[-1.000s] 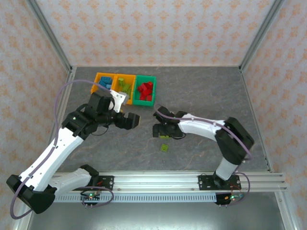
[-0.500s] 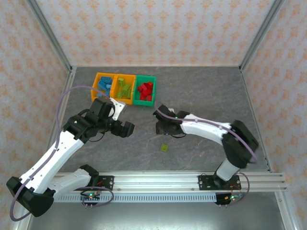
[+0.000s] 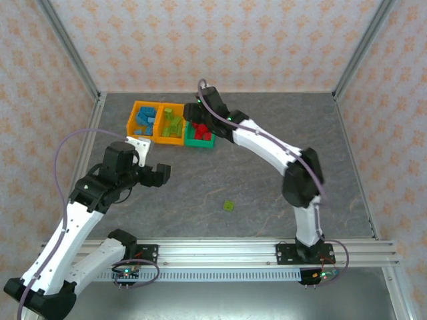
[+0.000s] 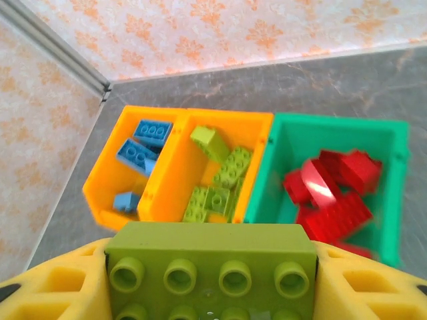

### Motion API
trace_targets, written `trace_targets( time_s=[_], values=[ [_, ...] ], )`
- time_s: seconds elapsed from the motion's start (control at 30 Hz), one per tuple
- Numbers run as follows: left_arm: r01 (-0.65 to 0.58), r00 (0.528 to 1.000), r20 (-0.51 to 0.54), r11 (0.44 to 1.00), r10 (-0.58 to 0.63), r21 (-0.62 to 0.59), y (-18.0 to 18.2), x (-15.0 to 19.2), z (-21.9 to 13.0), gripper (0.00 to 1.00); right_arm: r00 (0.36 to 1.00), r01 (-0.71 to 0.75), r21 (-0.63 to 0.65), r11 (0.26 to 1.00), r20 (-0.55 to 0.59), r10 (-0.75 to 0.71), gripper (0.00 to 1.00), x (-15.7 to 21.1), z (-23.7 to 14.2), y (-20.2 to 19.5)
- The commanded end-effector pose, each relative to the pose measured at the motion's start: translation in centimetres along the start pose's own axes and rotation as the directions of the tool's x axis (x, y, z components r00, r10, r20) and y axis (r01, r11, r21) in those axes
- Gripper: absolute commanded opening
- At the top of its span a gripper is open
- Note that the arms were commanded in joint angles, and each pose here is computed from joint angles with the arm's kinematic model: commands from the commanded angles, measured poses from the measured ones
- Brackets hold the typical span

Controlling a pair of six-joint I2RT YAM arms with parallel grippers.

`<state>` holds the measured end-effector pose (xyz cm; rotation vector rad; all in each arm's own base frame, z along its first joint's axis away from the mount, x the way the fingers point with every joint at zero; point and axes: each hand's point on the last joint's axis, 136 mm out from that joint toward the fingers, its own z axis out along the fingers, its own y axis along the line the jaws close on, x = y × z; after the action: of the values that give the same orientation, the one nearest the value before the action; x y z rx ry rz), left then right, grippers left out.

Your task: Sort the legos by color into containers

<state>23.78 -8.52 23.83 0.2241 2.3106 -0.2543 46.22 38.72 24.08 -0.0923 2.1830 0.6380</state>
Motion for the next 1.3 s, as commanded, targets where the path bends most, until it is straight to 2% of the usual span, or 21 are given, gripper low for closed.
trace_targets(
  time_s=[0.0, 0.2, 0.23, 0.3, 0.4, 0.5, 0.7, 0.83, 0.9, 1.03, 1.1, 1.27],
  values=[
    [0.019, 1.000, 0.019, 1.000, -0.019, 0.006, 0.1, -0.4, 0.3, 1.00, 0.997, 0.049, -0.033, 0.998, -0.049, -0.051, 0.51, 0.5, 4.3, 0.6],
    [0.039, 0.999, 0.020, 0.998, -0.040, 0.040, -0.2, -0.5, 0.6, 1.00, 0.996, 0.086, -0.125, 0.988, -0.027, -0.090, 0.57, 0.2, 10.6, 2.8],
    [0.039, 0.999, 0.012, 0.998, -0.039, 0.047, -0.3, -0.5, 0.7, 1.00, 0.995, 0.096, -0.147, 0.985, -0.015, -0.099, 0.59, 0.1, 11.1, 3.3],
    [0.038, 0.999, 0.003, 0.998, -0.038, 0.047, -0.3, -0.4, 0.8, 1.00, 0.994, 0.109, -0.168, 0.980, 0.002, -0.110, 0.71, 0.1, 11.9, 3.6],
    [0.035, 0.999, 0.003, 0.998, -0.035, 0.048, -0.3, -0.3, 0.9, 1.00, 0.993, 0.119, -0.176, 0.977, 0.001, -0.121, 0.81, -0.4, 11.1, 4.0],
    [0.038, 0.999, 0.001, 0.998, -0.038, 0.050, -0.4, -0.2, 1.0, 1.00, 0.990, 0.138, -0.156, 0.978, -0.019, -0.142, 0.83, -1.4, 8.4, 4.2],
    [0.028, 1.000, 0.000, 0.997, -0.028, 0.074, -0.8, -0.3, 0.9, 1.00, 0.976, 0.200, -0.011, 0.980, -0.080, -0.201, 0.83, -1.2, 0.7, 1.7],
    [0.016, 1.000, -0.002, 0.991, -0.016, 0.135, -1.8, -0.2, 0.9, 1.00, 0.986, 0.149, 0.064, 0.987, -0.089, -0.143, 0.85, 1.7, -5.7, -1.8],
    [0.009, 1.000, -0.005, 0.981, -0.008, 0.193, -2.8, -0.2, 0.9, 1.00, 0.993, 0.092, 0.115, 0.989, -0.080, -0.083, 0.85, 3.2, -10.0, -3.6],
    [-0.012, 1.000, -0.020, 0.967, 0.017, 0.255, -3.9, -0.2, 1.1, 1.00, 0.996, 0.006, 0.275, 0.961, -0.092, 0.020, 0.85, 9.1, -16.4, -8.6],
    [-0.018, 0.999, -0.032, 0.957, 0.028, 0.291, -4.5, 0.0, 1.3, 1.00, 0.984, -0.100, 0.319, 0.942, -0.107, 0.141, 0.85, 12.7, -18.7, -10.7],
    [-0.026, 0.996, -0.070, 0.923, 0.058, 0.384, -6.1, 0.8, 1.7, 1.00, 0.906, -0.281, 0.359, 0.890, -0.206, 0.369, 0.85, 21.0, -20.4, -12.7]
  ],
)
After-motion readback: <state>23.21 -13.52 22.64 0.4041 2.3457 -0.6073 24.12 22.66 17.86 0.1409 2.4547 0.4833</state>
